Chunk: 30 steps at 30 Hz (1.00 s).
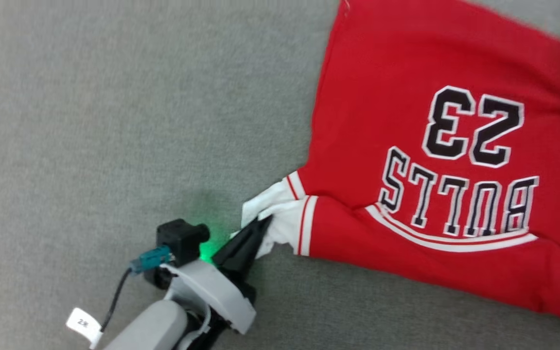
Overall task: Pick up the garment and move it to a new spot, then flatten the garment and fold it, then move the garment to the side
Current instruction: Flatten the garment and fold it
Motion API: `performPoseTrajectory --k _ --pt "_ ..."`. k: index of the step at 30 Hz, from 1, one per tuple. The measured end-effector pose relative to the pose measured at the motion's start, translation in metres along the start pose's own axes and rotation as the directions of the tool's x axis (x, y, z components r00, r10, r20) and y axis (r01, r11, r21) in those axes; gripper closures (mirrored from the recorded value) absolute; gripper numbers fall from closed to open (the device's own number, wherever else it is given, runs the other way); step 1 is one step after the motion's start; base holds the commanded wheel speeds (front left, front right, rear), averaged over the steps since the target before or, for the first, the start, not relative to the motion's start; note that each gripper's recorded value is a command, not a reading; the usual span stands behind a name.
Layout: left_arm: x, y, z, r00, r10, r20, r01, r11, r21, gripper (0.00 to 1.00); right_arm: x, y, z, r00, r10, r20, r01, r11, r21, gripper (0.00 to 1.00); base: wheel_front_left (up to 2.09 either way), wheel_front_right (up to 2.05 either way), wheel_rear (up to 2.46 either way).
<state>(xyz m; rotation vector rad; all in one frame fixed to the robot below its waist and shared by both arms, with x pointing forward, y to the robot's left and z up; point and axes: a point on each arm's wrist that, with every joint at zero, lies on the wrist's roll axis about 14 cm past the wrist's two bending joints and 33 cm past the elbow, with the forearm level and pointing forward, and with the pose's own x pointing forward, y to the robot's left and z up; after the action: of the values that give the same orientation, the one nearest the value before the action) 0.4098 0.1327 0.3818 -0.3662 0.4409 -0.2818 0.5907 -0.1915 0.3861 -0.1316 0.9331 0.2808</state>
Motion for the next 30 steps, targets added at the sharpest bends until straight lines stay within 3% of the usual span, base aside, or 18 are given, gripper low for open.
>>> performPoseTrajectory --k 8,18,25,26,27,28,30 --pt "-0.009 -0.006 0.015 1.0 -0.009 0.019 0.008 0.999 0.042 1.0 -0.071 -0.009 -0.089 0.992 0.045 -0.122 -0.046 0.999 -0.01 1.0 0.0 0.0 0.0" --pt "-0.003 -0.037 0.023 0.995 -0.099 0.027 0.096 0.992 0.078 1.0 -0.133 0.028 -0.205 0.949 0.17 -0.265 -0.149 0.984 0.099 1.0 0.0 0.0 0.0" --pt "0.001 -0.046 0.021 0.992 -0.125 0.012 0.124 0.989 0.086 1.0 -0.143 0.053 -0.23 0.938 0.202 -0.283 -0.175 0.978 0.116 1.0 0.0 0.0 0.0" --pt "0.001 -0.047 0.021 0.992 -0.126 0.01 0.125 0.988 0.087 1.0 -0.143 0.052 -0.229 0.943 0.19 -0.273 -0.167 0.98 0.104 0.76 0.0 0.0 0.0" --pt "0.002 -0.048 0.02 0.992 -0.128 0.009 0.127 0.988 0.087 1.0 -0.143 0.053 -0.226 0.948 0.182 -0.261 -0.165 0.983 0.085 0.26 0.0 0.0 0.0" --pt "0.002 -0.048 0.021 0.991 -0.13 0.01 0.129 0.988 0.087 1.0 -0.144 0.054 -0.221 0.952 0.187 -0.241 -0.17 0.981 0.09 0.0 0.0 0.0 0.0" --pt "0.002 -0.049 0.02 0.991 -0.132 0.006 0.131 0.988 0.087 1.0 -0.146 0.054 -0.204 0.963 0.203 -0.179 -0.184 0.976 0.117 0.0 0.0 0.0 0.0"
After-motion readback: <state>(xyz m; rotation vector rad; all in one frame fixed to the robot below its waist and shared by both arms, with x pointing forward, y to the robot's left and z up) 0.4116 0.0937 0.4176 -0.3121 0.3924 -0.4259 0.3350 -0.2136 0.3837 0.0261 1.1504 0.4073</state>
